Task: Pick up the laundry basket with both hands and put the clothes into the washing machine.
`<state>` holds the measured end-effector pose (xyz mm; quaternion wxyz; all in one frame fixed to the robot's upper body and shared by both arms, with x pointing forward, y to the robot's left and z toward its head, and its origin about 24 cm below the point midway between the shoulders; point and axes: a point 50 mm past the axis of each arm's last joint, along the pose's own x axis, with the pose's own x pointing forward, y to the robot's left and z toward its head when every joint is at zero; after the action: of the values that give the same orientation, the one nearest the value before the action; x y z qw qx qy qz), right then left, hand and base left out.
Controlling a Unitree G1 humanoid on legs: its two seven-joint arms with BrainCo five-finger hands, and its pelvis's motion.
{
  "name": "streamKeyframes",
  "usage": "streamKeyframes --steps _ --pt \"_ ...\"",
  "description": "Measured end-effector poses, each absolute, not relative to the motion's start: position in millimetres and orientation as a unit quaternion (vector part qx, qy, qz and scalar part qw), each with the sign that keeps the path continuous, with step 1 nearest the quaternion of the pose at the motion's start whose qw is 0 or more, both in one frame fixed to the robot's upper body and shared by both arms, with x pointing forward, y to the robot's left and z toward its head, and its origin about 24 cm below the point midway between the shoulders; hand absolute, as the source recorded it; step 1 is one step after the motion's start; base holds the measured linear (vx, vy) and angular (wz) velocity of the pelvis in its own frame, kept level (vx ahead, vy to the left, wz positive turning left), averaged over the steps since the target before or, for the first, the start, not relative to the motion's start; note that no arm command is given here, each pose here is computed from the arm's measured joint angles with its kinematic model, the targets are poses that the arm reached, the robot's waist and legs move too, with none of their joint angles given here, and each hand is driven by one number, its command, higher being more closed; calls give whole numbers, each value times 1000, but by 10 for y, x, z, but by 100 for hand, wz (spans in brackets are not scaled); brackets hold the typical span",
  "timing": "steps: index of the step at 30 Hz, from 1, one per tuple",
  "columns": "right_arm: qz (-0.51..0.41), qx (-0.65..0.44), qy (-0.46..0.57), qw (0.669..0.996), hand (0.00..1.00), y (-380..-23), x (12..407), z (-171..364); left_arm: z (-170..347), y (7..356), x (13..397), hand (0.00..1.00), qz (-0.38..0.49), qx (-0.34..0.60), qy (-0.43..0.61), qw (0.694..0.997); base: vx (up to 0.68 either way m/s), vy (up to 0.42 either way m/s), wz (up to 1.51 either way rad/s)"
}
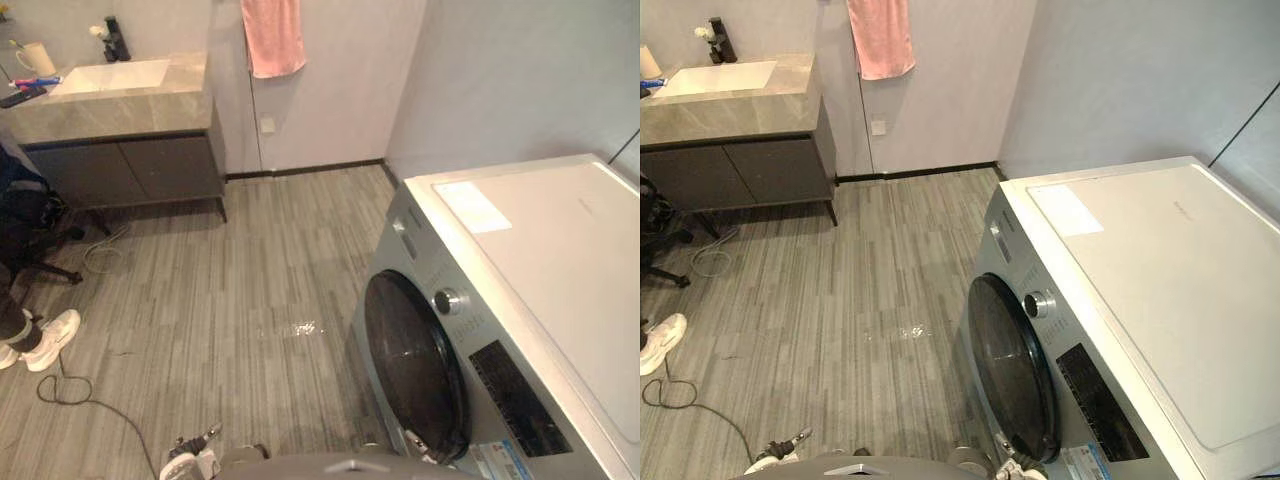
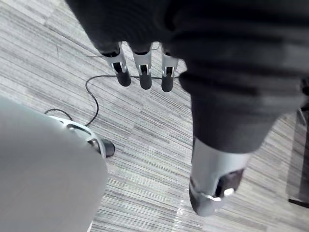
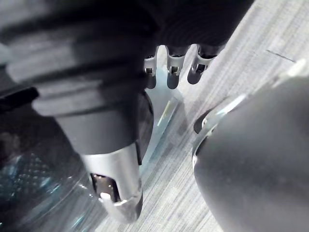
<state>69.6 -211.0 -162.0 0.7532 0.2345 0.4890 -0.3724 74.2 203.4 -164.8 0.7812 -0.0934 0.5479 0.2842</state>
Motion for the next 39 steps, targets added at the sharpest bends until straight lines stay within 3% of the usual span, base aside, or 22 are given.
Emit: streamKeyframes --steps 1,11,15,21,25,27,29,33,35,39 --pt "-363 237 509 743 0 -2138 782 -1656 -1651 2101 816 0 230 -29 564 792 27 16 14" --pt "-369 245 511 737 0 -2144 745 -1666 -1651 2117 803 0 236 -37 564 791 0 0 2" --pt "-383 265 510 723 0 -2153 674 -1684 -1637 2205 777 0 277 -80 550 783 21 -40 12" --pt "-386 242 513 727 0 -2227 547 -1674 -1708 2128 359 0 363 -185 560 722 4 54 8" --pt "-393 245 524 715 0 -2227 449 -1687 -1728 2066 219 0 397 -221 560 693 203 301 10" --pt "-405 259 534 696 0 -2190 341 -1714 -1733 2069 8 0 430 -241 561 665 423 513 -32" --pt "-398 271 543 688 0 -2083 339 -1741 -1722 2153 -61 0 438 -230 564 661 382 319 -23" --pt "-387 267 534 703 0 -2092 477 -1726 -1702 2214 217 0 390 -192 557 708 358 262 -17" --pt "-365 245 529 725 0 -2105 578 -1706 -1681 2259 316 0 358 -157 559 732 329 121 -26" --pt "-346 227 515 751 0 -2131 738 -1666 -1654 2284 532 0 319 -121 552 761 260 -19 -22"
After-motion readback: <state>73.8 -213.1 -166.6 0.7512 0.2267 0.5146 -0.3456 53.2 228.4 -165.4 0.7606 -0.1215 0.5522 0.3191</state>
